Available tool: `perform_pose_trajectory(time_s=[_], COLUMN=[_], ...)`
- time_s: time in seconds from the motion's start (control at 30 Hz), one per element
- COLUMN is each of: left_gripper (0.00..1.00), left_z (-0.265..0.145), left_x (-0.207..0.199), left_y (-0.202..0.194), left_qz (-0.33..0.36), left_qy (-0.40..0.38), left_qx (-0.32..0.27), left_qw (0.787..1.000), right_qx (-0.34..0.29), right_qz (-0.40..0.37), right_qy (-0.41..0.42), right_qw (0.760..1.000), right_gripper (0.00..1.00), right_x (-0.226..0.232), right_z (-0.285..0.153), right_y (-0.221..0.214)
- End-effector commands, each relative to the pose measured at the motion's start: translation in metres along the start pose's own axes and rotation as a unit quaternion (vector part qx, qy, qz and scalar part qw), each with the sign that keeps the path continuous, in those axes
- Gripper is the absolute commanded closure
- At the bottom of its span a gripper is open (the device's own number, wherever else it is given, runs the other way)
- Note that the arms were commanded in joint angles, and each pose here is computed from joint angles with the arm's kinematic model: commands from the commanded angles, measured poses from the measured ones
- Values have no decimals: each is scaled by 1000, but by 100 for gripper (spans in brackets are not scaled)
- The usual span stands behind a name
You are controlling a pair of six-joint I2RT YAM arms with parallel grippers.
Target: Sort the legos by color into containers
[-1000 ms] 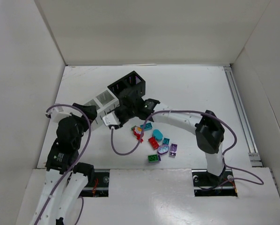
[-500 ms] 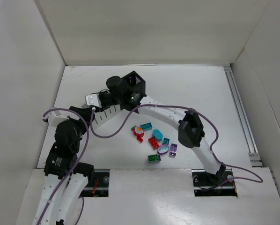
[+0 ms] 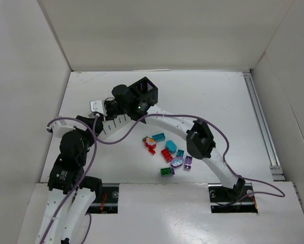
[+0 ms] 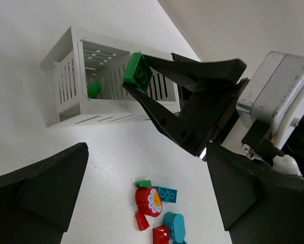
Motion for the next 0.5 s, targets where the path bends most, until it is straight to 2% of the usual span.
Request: perform_pose_trajectory(time_s=[0.0,0.03,0.27,0.33,0.47], left_gripper=[0,0,0,0,0], left_z=[-2,0,-3,-4,-4], left_x=[-16,-17,-24,-26,-34], left_y=[11,8,4,1,-6], left_qz=[6,8,18,29,49], left_qy=[-29,-30,-50,-60,-81], left_qx=[-9,-2,15,22,46], left_qw=[1000,1000,998,998,994], right_qx=[-40,-37,-54,-63,-23], right_qz=[-16,-14,-20,-25,-24], right_qy=[-32,-30,-20,-26,-97], right_qw=[999,999,998,997,995], right_gripper=[51,44,26,26,24], right_x=[-20,-18,-15,-19,-43], right_z=[-4,-3,-16,-24,-59], right_y=[34,30,50,63,58])
Point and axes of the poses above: each gripper's point midway between its finger pads, its own z axis out along the fingers, its own x axis along the line the jaws close on, y = z × x, the point moved 1 cm from there along -z, back along the fingers, and after that the axes turned 13 degrees about z, right-handed, at the moved point
